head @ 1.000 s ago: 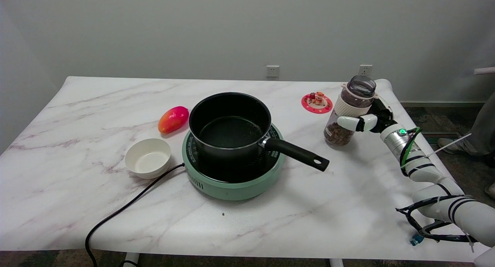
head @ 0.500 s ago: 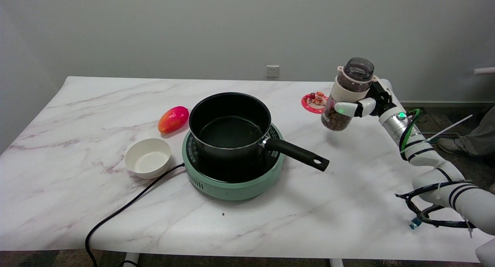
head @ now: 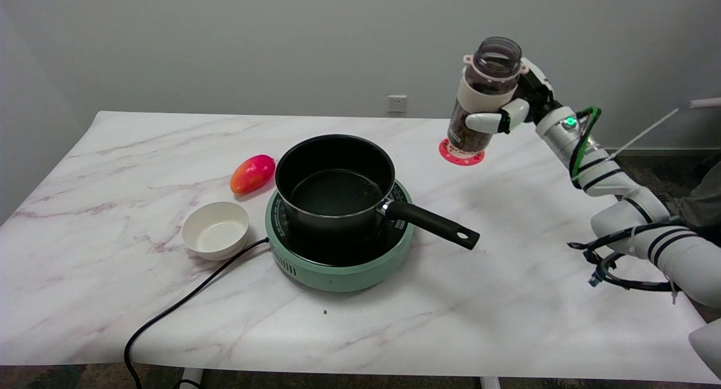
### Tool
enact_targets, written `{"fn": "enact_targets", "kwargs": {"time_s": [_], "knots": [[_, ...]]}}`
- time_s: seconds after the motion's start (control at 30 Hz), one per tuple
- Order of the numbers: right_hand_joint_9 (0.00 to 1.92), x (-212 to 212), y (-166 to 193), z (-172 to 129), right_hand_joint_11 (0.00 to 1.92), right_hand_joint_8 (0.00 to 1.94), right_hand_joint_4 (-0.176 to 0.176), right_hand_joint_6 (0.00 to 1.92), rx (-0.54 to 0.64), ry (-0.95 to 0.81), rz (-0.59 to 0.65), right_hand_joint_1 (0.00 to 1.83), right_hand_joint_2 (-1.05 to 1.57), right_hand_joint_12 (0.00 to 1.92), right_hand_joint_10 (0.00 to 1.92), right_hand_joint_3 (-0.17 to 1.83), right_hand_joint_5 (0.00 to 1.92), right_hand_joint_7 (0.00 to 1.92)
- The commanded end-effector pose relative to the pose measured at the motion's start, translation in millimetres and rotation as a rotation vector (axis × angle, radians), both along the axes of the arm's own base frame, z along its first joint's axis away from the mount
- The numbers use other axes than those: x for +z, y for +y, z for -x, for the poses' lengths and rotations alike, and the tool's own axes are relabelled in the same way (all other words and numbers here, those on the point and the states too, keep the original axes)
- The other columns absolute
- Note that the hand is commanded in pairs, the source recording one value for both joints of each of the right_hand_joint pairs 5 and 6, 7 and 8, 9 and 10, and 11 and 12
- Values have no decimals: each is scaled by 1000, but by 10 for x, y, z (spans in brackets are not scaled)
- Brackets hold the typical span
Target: Pick up the bottle.
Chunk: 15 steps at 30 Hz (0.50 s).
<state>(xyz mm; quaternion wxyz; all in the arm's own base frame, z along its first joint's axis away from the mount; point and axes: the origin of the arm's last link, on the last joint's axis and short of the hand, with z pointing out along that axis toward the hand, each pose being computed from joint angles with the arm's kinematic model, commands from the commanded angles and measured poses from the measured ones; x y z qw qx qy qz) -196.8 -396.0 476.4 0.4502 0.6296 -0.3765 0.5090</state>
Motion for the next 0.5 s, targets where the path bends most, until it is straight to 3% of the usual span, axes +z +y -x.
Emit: {"fn": "enact_targets", "kwargs": {"time_s": [0.03, 0.5], "knots": [[1362, -694, -307, -676, 1090, 1532, 0, 1518, 75, 247, -155, 1567, 479, 1090, 1362, 1024, 1518, 1532], [1350, -1027, -262, -793, 1068, 1514, 0, 1475, 30, 603, -139, 1583, 402, 1068, 1350, 1113, 1475, 1514]]}}
